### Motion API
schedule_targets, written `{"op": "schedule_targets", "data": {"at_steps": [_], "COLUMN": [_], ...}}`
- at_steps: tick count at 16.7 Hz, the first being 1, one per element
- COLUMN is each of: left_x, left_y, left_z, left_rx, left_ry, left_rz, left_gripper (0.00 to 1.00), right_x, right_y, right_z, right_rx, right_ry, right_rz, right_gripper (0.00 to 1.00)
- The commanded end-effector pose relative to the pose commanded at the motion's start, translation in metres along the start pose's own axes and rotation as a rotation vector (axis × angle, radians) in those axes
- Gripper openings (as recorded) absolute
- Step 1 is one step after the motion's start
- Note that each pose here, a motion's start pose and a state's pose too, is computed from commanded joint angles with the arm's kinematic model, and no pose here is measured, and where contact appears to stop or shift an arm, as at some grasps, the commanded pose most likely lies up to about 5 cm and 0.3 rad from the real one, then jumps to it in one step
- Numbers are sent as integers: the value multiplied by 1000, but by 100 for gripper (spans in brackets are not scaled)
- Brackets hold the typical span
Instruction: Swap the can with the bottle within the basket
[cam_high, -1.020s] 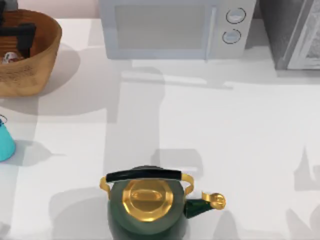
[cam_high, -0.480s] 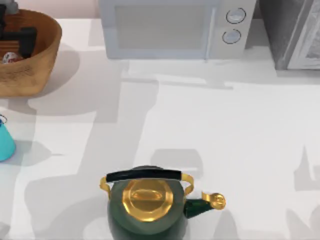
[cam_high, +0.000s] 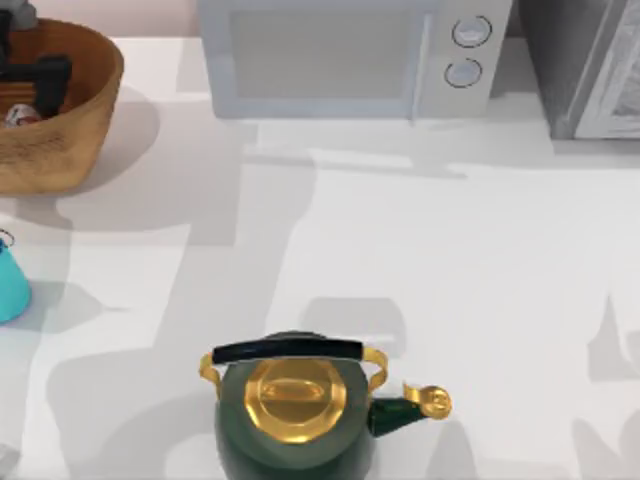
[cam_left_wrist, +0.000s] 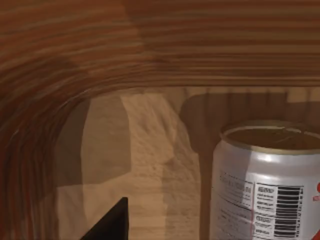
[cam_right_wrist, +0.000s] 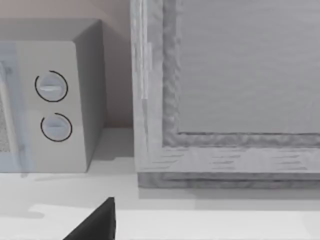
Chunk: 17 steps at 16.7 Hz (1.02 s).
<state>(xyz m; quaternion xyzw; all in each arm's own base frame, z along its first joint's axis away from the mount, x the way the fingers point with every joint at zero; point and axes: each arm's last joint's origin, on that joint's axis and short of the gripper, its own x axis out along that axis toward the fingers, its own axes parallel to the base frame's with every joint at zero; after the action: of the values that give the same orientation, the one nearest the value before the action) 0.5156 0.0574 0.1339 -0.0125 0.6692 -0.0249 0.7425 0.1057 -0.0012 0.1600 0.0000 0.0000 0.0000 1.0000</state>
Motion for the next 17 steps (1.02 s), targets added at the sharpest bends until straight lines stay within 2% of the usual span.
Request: {"op": "schedule_targets", "data": {"at_steps": [10, 17], "left_x": [0, 0], "left_y": [0, 0], "left_z": [0, 0], "left_rx": [0, 0], "left_ry": [0, 0], "left_rz": [0, 0], "left_gripper": [2, 0], "right_x": [0, 0], "right_y": [0, 0], "right_z": [0, 0], "right_rx": [0, 0], "right_ry": [0, 0], "right_rz": [0, 0], "right_gripper": [100, 100]}}
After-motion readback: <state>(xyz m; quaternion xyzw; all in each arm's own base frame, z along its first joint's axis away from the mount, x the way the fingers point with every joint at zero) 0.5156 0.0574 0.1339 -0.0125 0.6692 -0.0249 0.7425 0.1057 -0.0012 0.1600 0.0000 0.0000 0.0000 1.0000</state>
